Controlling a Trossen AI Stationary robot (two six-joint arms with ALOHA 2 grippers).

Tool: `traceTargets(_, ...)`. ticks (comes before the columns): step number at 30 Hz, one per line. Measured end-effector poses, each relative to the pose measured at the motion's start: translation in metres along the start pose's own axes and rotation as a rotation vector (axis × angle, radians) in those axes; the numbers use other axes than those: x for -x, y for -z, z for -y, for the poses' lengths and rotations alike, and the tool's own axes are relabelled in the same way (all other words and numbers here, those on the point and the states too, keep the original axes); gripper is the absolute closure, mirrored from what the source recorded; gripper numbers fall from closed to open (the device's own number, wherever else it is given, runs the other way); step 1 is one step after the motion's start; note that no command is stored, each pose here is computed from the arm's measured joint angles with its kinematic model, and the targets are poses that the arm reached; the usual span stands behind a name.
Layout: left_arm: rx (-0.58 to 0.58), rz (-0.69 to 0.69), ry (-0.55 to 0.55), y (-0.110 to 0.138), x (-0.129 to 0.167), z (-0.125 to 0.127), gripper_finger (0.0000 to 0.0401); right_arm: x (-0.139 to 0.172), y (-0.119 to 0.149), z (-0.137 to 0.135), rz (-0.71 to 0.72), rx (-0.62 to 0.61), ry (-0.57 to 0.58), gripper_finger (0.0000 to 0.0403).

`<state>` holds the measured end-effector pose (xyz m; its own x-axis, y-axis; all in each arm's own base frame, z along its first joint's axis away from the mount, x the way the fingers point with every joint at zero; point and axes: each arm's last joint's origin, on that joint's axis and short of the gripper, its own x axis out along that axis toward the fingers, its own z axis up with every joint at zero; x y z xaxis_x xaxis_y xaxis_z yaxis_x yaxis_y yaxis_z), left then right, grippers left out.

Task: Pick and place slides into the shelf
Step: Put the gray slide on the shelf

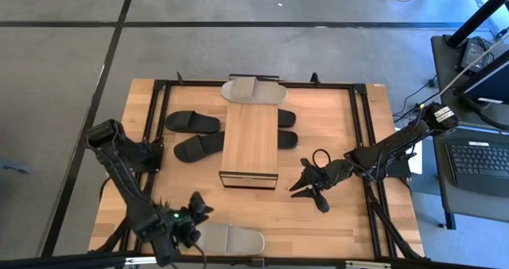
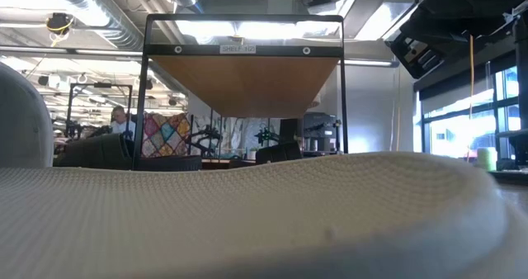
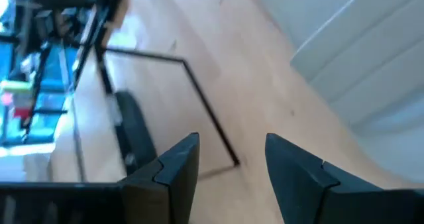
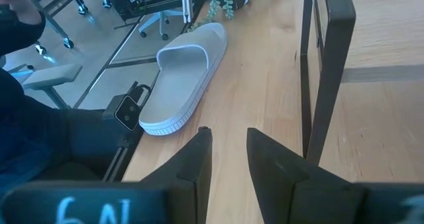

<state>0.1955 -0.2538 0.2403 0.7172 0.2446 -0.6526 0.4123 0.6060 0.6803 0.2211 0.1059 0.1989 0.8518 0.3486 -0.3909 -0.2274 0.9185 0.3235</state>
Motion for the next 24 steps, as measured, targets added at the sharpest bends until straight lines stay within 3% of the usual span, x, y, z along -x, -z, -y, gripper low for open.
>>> traceTargets(5, 0.049, 0.037, 0.136, -0.009, -0.013, -0.008, 0.0236, 0.000, 0.000, 0.000, 0.004, 0.000, -0.002, 0.0306)
traceTargets(8, 0.013, 0.038, 0.254, -0.008, -0.016, -0.007, 0.0236, 0.000, 0.000, 0.000, 0.004, 0.000, -0.002, 0.0306)
traceTargets(16, -0.020, 0.060, 0.238, 0.007, -0.031, 0.021, 0.0236, 0.000, 0.000, 0.000, 0.004, 0.000, -0.002, 0.0306)
traceTargets(24, 0.006, 0.070, 0.245, 0.010, -0.034, 0.025, 0.0236, 0.000, 0.000, 0.000, 0.004, -0.003, -0.002, 0.0306)
